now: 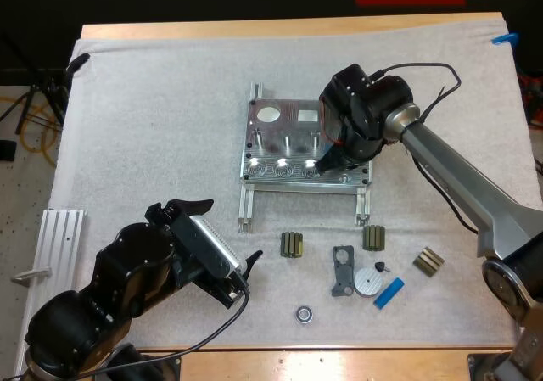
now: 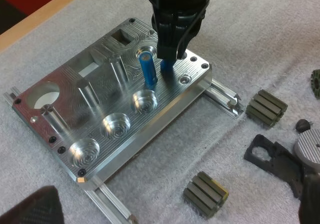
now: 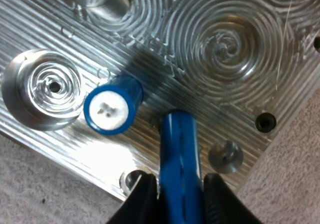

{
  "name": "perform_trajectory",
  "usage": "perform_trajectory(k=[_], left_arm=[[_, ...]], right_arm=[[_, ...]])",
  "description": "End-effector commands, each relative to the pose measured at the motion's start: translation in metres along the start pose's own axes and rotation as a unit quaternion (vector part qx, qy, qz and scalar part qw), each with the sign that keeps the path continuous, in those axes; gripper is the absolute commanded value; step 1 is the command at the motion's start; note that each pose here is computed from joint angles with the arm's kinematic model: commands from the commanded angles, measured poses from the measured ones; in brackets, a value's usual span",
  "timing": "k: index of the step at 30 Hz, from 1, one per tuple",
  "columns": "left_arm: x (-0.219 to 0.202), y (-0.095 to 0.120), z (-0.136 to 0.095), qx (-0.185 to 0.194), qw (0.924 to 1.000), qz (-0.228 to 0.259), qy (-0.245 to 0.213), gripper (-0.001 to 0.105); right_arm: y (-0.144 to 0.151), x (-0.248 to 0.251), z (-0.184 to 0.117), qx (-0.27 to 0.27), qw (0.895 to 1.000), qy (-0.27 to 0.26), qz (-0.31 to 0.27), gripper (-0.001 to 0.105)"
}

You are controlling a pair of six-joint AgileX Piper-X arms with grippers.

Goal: Load cells from left to right

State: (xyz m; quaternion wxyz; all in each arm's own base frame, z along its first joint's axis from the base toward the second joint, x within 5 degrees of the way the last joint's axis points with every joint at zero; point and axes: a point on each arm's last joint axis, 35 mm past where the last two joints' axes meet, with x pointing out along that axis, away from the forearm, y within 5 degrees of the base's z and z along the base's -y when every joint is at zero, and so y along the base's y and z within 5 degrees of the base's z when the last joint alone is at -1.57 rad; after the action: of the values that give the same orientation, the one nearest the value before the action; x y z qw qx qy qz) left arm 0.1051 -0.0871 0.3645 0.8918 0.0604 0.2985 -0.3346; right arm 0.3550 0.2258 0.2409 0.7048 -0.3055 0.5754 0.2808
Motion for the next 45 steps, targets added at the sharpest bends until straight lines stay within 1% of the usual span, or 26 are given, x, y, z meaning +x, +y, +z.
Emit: perform_trajectory(k=[1,5,11,18,23,25,29,37,45], left_arm=[[-0.001,0.0,0.004,0.004,0.9999,-0.001,-0.011,0.093],[-0.001,0.0,0.004,0.004,0.9999,-0.001,-0.011,0.093],[-0.001,0.0,0.004,0.004,0.9999,-0.001,-0.011,0.093],[-0.001,0.0,0.004,0.004,0.9999,-0.001,-0.011,0.093],[-0.001,0.0,0.004,0.004,0.9999,-0.001,-0.011,0.093],[-0.001,0.0,0.004,0.004,0.9999,-0.001,-0.011,0.093],[-0.001,0.0,0.004,0.004,0.9999,-0.001,-0.011,0.093],[-0.001,0.0,0.004,0.004,0.9999,-0.001,-0.011,0.093],[-0.001,0.0,0.004,0.004,0.9999,-0.001,-0.011,0.093]], right_arm=[[0.0,0.001,0.0,-0.005,1.0,0.004,0.006,0.0],[-0.001,0.001,0.003,-0.004,1.0,-0.013,0.006,0.0],[-0.001,0.001,0.004,-0.004,1.0,-0.016,0.004,0.0],[-0.001,0.015,0.007,0.003,1.0,-0.006,0.005,0.0],[-0.004,0.015,0.014,0.021,0.999,-0.037,-0.01,0.0],[-0.006,0.013,0.015,0.025,0.998,-0.043,-0.03,0.0],[-0.006,0.011,0.014,0.026,0.998,-0.039,-0.033,0.0],[-0.005,-0.015,0.006,0.026,0.998,-0.045,-0.034,0.0],[-0.003,-0.009,0.003,0.029,0.999,-0.04,-0.023,0.0]])
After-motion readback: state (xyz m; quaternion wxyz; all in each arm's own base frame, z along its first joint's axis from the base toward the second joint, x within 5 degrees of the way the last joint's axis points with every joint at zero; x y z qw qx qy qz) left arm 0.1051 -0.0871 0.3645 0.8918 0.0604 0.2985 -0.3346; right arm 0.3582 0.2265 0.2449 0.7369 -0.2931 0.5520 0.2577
